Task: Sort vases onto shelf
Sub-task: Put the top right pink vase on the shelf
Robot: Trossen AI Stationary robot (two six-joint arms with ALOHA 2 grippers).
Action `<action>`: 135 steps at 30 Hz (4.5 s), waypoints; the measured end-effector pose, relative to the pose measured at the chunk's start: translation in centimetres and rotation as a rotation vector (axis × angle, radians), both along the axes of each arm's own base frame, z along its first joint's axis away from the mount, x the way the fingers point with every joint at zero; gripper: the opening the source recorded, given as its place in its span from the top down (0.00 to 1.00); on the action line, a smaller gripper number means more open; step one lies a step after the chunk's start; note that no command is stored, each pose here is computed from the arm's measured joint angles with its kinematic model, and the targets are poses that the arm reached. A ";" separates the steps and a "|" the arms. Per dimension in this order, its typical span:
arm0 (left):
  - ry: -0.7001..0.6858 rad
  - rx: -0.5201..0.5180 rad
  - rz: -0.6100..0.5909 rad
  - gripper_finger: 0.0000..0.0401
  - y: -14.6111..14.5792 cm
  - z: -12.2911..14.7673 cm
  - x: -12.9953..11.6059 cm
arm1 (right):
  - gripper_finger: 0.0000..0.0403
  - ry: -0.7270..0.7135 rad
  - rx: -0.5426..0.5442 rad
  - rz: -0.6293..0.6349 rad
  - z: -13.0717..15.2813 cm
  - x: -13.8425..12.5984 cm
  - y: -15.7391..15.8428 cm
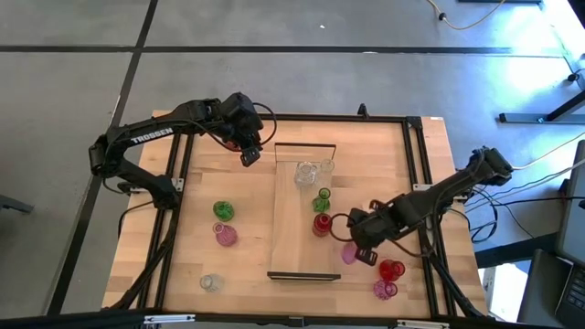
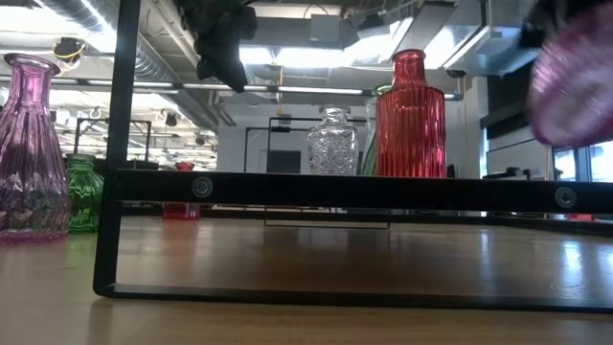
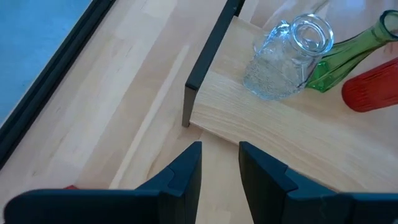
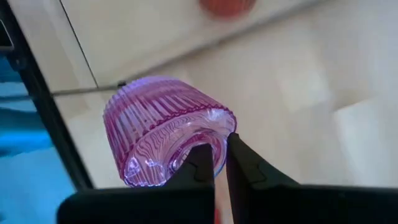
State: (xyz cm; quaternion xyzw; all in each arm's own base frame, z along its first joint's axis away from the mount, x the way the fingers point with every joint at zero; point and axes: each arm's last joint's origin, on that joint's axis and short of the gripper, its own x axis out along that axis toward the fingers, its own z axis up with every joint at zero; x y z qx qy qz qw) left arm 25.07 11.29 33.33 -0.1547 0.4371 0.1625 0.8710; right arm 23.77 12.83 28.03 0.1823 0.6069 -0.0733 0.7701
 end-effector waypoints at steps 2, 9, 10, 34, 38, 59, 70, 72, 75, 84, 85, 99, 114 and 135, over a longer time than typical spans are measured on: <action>0.002 0.004 0.003 0.75 0.0 0.0 0.0 | 1.00 -0.026 -0.058 0.004 1.1 0.2 -0.1; 0.003 0.005 0.004 0.75 0.0 0.0 0.0 | 1.00 0.026 -0.214 0.023 2.3 1.1 0.1; 0.003 0.005 0.004 0.75 0.0 0.0 0.0 | 1.00 0.036 -0.224 0.040 2.3 1.5 0.2; 0.046 0.045 -0.069 0.75 -0.1 -0.2 -0.2 | 1.00 -0.022 -0.217 0.136 0.1 7.2 5.4; 0.048 0.052 -0.081 0.75 -0.1 -0.2 -0.2 | 1.00 0.005 -0.224 0.141 -0.9 7.6 5.7; 0.059 0.046 -0.082 0.75 -0.1 -0.3 -0.3 | 0.99 0.026 -0.296 0.100 -2.5 8.3 6.0; 0.059 0.048 -0.085 0.75 -0.1 -0.3 -0.3 | 0.99 0.035 -0.272 0.087 -2.6 8.3 6.0; 0.059 0.048 -0.085 0.75 -0.1 -0.3 -0.3 | 0.99 0.036 -0.270 0.088 -2.6 8.3 6.0; 0.059 0.048 -0.085 0.75 -0.1 -0.3 -0.3 | 0.98 0.038 -0.267 0.085 -2.6 8.3 6.0; 0.058 0.048 -0.085 0.75 -0.1 -0.3 -0.3 | 0.78 0.042 -0.258 0.035 -2.5 8.2 6.0; 0.058 0.048 -0.085 0.75 -0.1 -0.3 -0.3 | 0.76 0.040 -0.259 0.032 -2.5 8.2 6.0; 0.058 0.048 -0.085 0.75 -0.1 -0.3 -0.3 | 0.71 0.000 -0.197 0.031 -2.5 8.7 6.4; 0.057 0.046 -0.082 0.75 -0.1 -0.3 -0.3 | 0.71 -0.030 -0.173 -0.008 -2.4 9.0 6.5; 0.058 0.045 -0.082 0.75 -0.1 -0.3 -0.3 | 0.71 -0.048 -0.128 -0.014 -1.3 8.6 6.4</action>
